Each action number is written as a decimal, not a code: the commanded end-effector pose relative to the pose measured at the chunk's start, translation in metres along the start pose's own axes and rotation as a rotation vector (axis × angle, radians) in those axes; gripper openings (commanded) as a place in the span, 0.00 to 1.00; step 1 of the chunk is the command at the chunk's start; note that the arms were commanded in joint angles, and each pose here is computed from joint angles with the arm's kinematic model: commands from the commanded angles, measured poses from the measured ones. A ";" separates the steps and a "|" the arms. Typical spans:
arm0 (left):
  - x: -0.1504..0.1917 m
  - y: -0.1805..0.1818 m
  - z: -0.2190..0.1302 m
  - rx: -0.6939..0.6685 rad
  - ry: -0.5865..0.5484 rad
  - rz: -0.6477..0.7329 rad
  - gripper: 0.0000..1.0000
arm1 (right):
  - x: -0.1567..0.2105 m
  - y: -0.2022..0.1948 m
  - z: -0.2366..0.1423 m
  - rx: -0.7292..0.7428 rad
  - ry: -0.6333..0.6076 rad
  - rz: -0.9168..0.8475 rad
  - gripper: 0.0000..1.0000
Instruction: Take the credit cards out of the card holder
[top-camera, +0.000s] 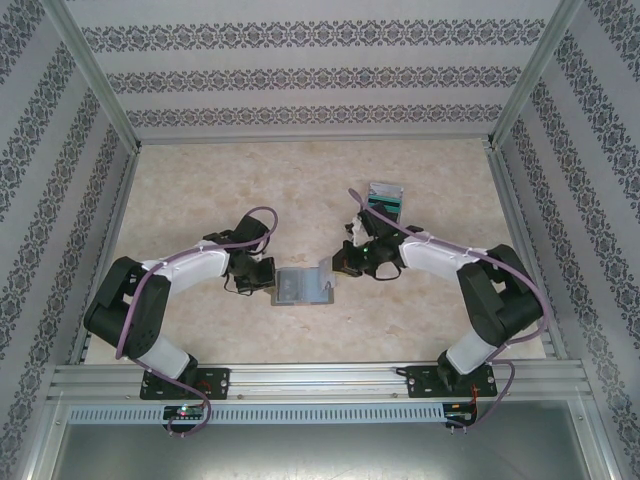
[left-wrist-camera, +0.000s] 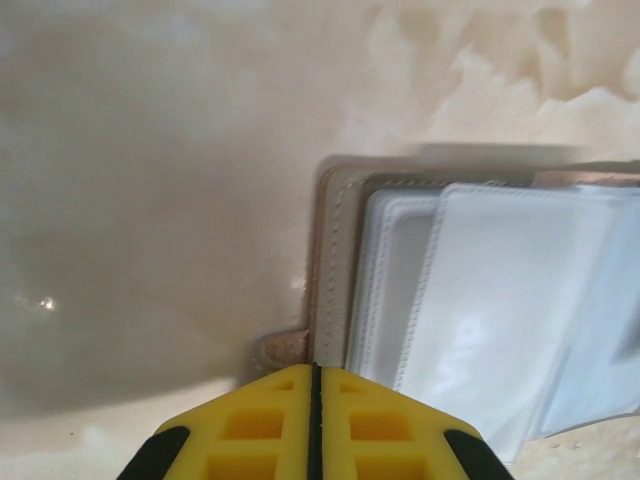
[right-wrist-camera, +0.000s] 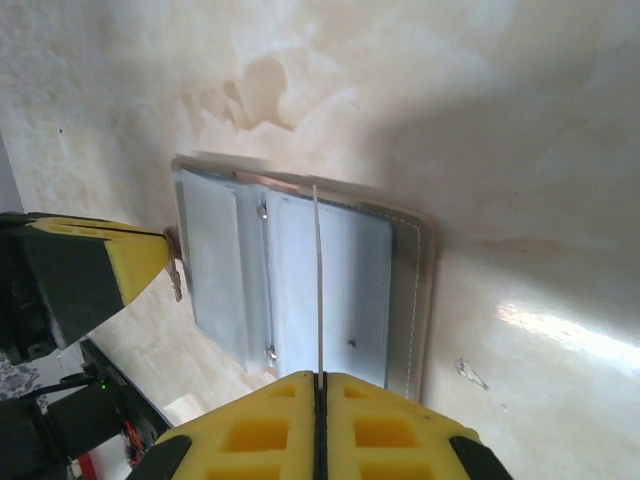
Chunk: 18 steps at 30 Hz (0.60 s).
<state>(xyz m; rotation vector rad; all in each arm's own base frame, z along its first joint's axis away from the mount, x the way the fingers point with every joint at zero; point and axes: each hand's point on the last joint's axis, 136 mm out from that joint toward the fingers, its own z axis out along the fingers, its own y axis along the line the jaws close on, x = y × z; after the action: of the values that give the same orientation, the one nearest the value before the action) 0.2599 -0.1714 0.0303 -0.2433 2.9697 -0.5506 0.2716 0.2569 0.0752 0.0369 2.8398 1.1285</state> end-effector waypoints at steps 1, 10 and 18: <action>-0.015 -0.005 -0.020 -0.010 -0.056 0.035 0.08 | -0.015 0.016 -0.036 0.052 -0.060 -0.111 0.02; -0.050 -0.040 -0.084 0.072 -0.274 0.114 0.66 | -0.060 0.029 -0.128 0.391 -0.221 -0.513 0.00; -0.068 -0.056 -0.135 0.107 -0.440 0.159 0.97 | -0.102 0.034 -0.170 0.670 -0.251 -0.976 0.00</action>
<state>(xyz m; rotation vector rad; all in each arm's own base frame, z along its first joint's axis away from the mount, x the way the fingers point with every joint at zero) 0.3100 -0.1749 0.1668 -0.1062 2.5448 -0.6085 0.3464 0.1825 0.2237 -0.6907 2.3987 0.2606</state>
